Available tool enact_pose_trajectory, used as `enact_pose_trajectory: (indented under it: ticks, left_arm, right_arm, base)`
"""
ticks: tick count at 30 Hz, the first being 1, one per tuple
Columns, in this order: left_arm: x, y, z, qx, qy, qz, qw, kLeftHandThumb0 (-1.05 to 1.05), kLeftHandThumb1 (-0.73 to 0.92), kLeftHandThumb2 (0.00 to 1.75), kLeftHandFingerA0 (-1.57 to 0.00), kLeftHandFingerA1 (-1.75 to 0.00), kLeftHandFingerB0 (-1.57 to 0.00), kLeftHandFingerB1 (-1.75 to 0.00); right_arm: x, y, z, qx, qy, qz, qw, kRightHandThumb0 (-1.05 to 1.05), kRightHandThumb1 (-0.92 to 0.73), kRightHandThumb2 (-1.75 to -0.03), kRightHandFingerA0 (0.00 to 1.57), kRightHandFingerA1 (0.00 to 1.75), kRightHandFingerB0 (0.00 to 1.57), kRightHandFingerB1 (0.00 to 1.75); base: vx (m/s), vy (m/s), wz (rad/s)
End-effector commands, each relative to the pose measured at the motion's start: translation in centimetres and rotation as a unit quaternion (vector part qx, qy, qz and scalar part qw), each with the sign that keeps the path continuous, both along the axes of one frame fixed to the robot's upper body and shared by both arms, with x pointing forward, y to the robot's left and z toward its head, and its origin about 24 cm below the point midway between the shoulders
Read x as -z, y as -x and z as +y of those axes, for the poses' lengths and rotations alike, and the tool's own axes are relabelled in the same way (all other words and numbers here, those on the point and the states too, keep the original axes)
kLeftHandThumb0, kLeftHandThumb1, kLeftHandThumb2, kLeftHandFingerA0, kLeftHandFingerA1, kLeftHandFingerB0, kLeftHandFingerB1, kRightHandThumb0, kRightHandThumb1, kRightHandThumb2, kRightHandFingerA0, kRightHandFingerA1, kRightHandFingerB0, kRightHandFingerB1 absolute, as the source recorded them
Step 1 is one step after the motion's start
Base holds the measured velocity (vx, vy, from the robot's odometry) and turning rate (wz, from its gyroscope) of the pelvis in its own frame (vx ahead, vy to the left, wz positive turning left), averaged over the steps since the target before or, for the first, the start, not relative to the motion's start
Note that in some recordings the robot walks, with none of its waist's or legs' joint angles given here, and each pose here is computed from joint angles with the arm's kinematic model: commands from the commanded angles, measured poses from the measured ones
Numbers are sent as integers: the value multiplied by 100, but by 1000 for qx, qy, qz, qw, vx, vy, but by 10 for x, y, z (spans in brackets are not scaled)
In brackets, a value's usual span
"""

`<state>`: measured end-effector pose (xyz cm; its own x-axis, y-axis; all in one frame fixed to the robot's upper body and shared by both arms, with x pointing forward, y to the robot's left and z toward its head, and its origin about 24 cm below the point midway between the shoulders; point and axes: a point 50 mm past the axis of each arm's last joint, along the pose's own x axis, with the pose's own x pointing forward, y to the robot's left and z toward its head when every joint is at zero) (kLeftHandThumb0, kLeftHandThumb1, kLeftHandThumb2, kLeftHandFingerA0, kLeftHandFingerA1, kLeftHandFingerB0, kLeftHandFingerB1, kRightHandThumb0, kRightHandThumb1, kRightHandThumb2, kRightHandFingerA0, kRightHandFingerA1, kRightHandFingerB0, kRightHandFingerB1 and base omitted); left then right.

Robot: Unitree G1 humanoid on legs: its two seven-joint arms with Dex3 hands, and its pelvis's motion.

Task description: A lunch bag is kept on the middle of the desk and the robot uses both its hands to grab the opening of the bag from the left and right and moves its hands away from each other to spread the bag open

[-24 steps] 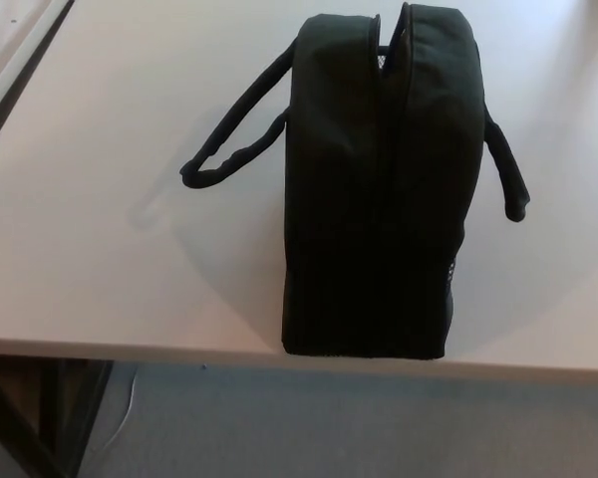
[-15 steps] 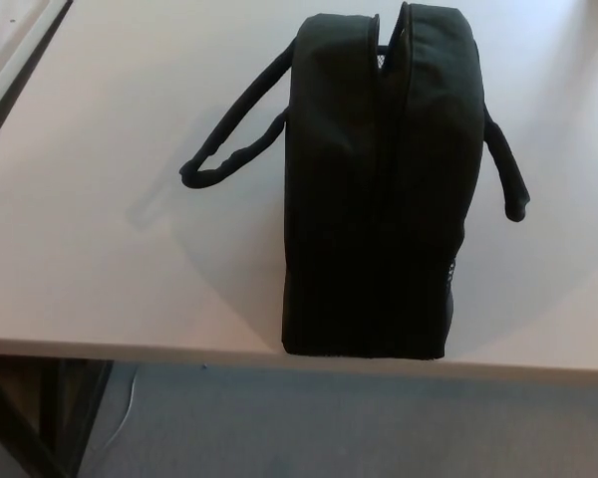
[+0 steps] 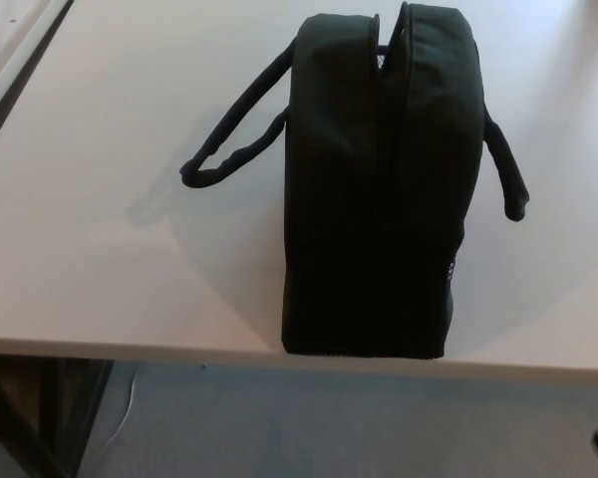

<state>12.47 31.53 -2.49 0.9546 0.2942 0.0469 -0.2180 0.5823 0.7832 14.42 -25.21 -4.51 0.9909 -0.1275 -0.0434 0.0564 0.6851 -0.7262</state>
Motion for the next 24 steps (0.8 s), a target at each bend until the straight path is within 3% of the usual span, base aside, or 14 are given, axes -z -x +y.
enact_pose_trajectory:
  ticks: [1,3,4,7,8,9,13,16,17,18,19,22,23,24]
  left_arm:
    - [-143,-27,17,86,-165,-446,876,-11,40,88,-12,-48,-8,-46]
    - [-162,-29,18,92,-188,-484,850,-15,40,88,-11,-48,-10,-47]
    - [-181,-32,18,94,-204,-514,828,-27,59,64,-24,-33,-19,-31]
    - [-204,-36,17,100,-222,-550,799,-20,61,59,-24,-31,-22,-29]
    - [-215,-38,16,104,-229,-565,786,-17,40,89,-10,-48,-11,-47]
    - [-223,-40,16,108,-232,-577,776,-21,63,59,-22,-30,-21,-28]
    - [-244,-54,14,119,-240,-600,754,-27,65,66,-20,-34,-18,-30]
    - [-251,-67,16,115,-246,-606,748,-28,64,66,-25,-35,-22,-32]
    - [-256,-78,18,109,-252,-599,752,-26,60,64,-30,-35,-24,-33]
    - [-256,-89,21,100,-263,-589,758,-14,43,89,-25,-53,-12,-47]
    - [-253,-101,24,94,-290,-566,766,-11,44,90,-24,-53,-11,-47]
    - [-249,-109,28,94,-325,-543,769,-10,41,89,-26,-54,-12,-48]
    - [-245,-118,28,107,-352,-518,772,-3,50,56,-39,-35,-30,-31]
    - [-241,-125,28,120,-367,-499,776,-1,31,83,-26,-55,-18,-51]
  right_arm:
    - [-118,-18,-43,-17,39,-328,944,-20,-38,-65,4,36,0,0]
    - [-132,-23,-46,-25,57,-349,935,-17,-39,-65,8,37,0,0]
    - [-147,-29,-49,-32,70,-370,926,-15,-37,-64,3,34,0,0]
    - [-168,-38,-53,-30,90,-399,912,-16,-37,-64,10,36,0,0]
    - [-179,-43,-55,-36,102,-412,905,-14,-37,-63,11,39,0,0]
    - [-189,-49,-55,-41,110,-424,898,-15,-37,-63,11,38,0,1]
    - [-222,-69,-54,-48,129,-450,882,-18,-37,-65,9,39,0,7]
    - [-237,-82,-53,-67,129,-457,878,-11,-36,-64,12,43,0,15]
    - [-246,-92,-53,-80,134,-457,876,-2,-29,-79,5,49,0,49]
    - [-252,-103,-53,-95,148,-465,868,-17,-38,-53,36,40,18,30]
    - [-258,-115,-53,-114,175,-473,856,-16,-30,-80,35,57,11,47]
    - [-261,-122,-51,-125,201,-469,851,-26,-45,-53,48,37,27,30]
    - [-266,-130,-47,-146,206,-461,851,-30,-45,-54,44,36,28,31]
    - [-270,-136,-45,-158,211,-454,851,-32,-46,-54,45,37,29,31]
  base:
    - [0,0,0]
    - [0,0,0]
    - [0,0,0]
    - [0,0,0]
    - [0,0,0]
    - [0,0,0]
    - [0,0,0]
    - [0,0,0]
    - [0,0,0]
    - [0,0,0]
    - [0,0,0]
    - [0,0,0]
    - [0,0,0]
    - [0,0,0]
